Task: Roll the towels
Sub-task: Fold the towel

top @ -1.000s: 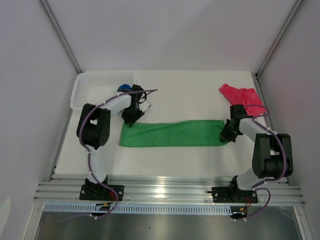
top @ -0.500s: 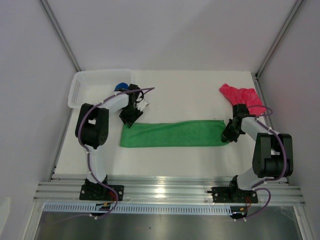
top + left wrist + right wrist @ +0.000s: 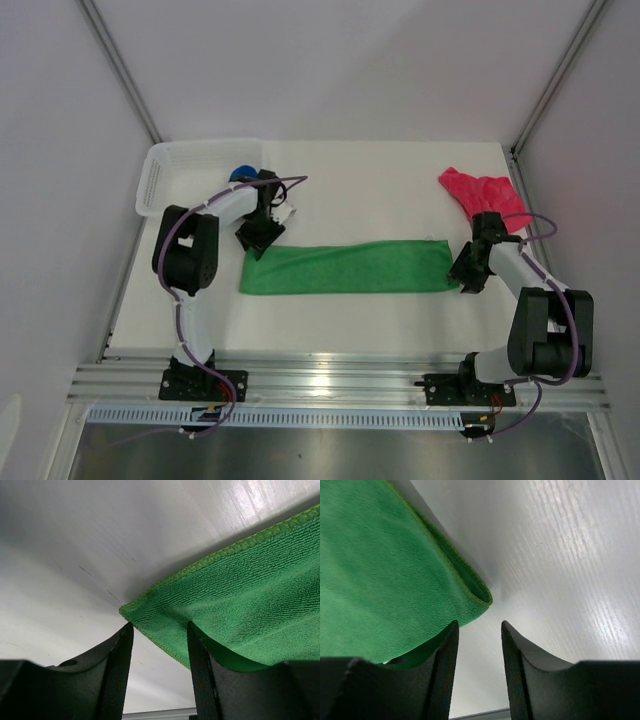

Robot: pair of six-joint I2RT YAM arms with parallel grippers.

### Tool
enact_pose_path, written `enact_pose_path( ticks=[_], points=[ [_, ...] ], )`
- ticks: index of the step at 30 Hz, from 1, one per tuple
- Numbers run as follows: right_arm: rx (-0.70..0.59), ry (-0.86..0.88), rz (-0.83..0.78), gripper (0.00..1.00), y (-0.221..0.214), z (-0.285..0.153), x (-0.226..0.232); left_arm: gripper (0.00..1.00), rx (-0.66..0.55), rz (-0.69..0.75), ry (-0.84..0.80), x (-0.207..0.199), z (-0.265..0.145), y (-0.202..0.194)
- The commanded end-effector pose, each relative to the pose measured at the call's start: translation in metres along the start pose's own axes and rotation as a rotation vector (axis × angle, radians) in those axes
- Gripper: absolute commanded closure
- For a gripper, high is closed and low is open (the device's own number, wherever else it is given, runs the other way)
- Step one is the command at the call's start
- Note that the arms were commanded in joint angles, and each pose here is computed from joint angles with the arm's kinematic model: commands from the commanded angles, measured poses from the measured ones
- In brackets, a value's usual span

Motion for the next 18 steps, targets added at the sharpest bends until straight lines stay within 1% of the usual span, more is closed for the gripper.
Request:
enact_pose_path(
  ticks=[1,2,6,8,9,11,12,13,14,17,18],
  points=[
    [0.038,0.037,0.025,0.57,-0.004,0.019,0.002,0.49,-0.010,-0.015,0.040,0.011,-0.004,0.006],
    [0.050,0.065,0.027,0.57,-0.005,0.022,0.006,0.49,-0.005,-0.012,0.040,0.011,-0.002,0.006],
    [0.065,0.056,0.069,0.60,-0.007,0.037,0.002,0.50,-0.012,-0.010,0.046,0.015,0.000,0.008],
    [0.075,0.054,0.084,0.69,-0.008,0.039,-0.001,0.52,-0.018,0.009,0.038,0.015,0.002,0.008],
    [0.076,0.050,0.087,0.73,-0.009,0.039,-0.002,0.57,-0.022,0.012,0.033,0.015,0.002,0.008],
    [0.075,0.045,0.084,0.80,-0.009,0.037,-0.005,0.64,-0.031,0.034,0.009,0.014,0.002,0.006],
    [0.070,0.047,0.079,0.81,-0.009,0.035,-0.007,0.71,-0.029,0.045,0.001,0.013,0.002,0.005],
    [0.070,0.046,0.068,0.82,-0.010,0.035,-0.008,0.74,-0.035,0.046,-0.005,0.013,0.001,0.005],
    [0.067,0.047,0.065,0.83,-0.009,0.034,-0.009,0.82,-0.035,0.047,-0.015,0.012,0.001,0.004],
    [0.068,0.046,0.050,0.86,-0.010,0.033,-0.011,0.97,-0.034,0.047,-0.021,0.012,0.001,0.004],
    [0.070,0.042,0.049,0.87,-0.010,0.034,-0.012,0.99,-0.028,0.044,-0.026,0.011,0.001,0.003]
  ],
)
Point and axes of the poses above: each gripper's point midway between its finger pads, its own z axis out along the fingers, its own x axis along the line the jaws close on, y = z × x, the point moved 5 cm from there along -z, back along the fingers
